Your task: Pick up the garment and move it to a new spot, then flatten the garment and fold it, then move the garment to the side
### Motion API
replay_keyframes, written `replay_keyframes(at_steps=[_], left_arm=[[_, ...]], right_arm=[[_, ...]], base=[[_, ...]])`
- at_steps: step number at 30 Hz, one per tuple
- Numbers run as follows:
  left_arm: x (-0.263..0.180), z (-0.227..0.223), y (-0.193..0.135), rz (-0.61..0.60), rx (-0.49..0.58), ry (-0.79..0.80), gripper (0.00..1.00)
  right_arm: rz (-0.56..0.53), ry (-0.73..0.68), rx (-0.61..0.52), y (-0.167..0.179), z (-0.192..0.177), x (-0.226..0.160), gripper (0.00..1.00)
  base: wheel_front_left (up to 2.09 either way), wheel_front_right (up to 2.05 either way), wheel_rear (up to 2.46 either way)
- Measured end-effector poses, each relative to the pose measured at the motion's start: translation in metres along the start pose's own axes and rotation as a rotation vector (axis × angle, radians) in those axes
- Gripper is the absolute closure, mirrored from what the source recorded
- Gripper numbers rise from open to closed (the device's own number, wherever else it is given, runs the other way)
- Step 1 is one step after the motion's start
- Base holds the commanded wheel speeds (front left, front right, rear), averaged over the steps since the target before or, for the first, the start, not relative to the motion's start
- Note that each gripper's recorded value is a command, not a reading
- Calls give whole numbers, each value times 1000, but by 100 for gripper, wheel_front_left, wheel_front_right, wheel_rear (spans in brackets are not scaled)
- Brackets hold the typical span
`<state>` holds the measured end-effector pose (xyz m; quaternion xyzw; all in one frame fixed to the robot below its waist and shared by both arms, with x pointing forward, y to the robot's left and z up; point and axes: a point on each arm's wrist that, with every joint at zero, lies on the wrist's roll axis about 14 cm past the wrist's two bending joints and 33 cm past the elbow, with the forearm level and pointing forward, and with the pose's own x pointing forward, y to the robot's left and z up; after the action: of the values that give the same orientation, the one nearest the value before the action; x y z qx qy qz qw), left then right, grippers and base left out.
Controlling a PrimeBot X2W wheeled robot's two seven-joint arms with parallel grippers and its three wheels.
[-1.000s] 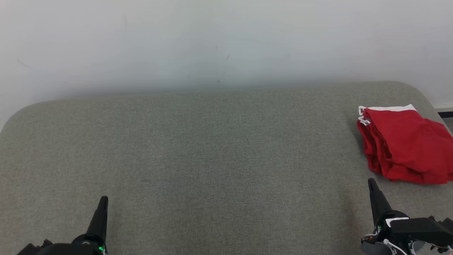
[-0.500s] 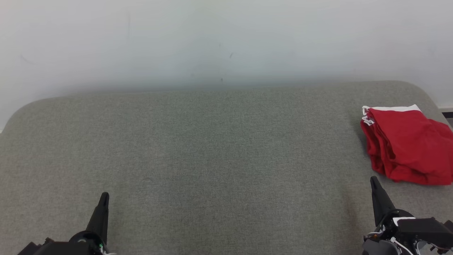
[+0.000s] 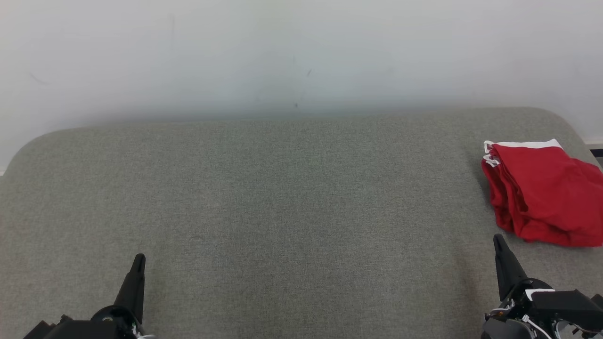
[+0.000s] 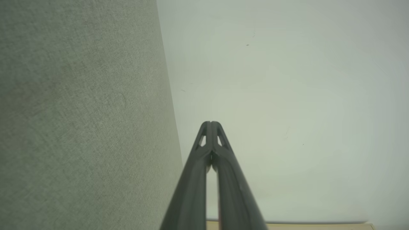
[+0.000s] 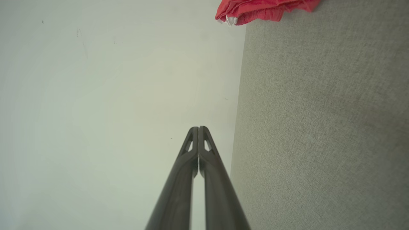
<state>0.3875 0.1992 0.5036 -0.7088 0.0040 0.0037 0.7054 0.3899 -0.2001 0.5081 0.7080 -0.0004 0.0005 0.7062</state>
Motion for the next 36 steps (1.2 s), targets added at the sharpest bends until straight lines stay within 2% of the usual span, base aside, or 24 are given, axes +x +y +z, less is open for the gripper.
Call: replay_keyframes(at_steps=[36], left_arm=[[0,0,0,-1,0,0,100]], right_arm=[[-1,0,0,0,0,0,100]], base=[[0,0,0]])
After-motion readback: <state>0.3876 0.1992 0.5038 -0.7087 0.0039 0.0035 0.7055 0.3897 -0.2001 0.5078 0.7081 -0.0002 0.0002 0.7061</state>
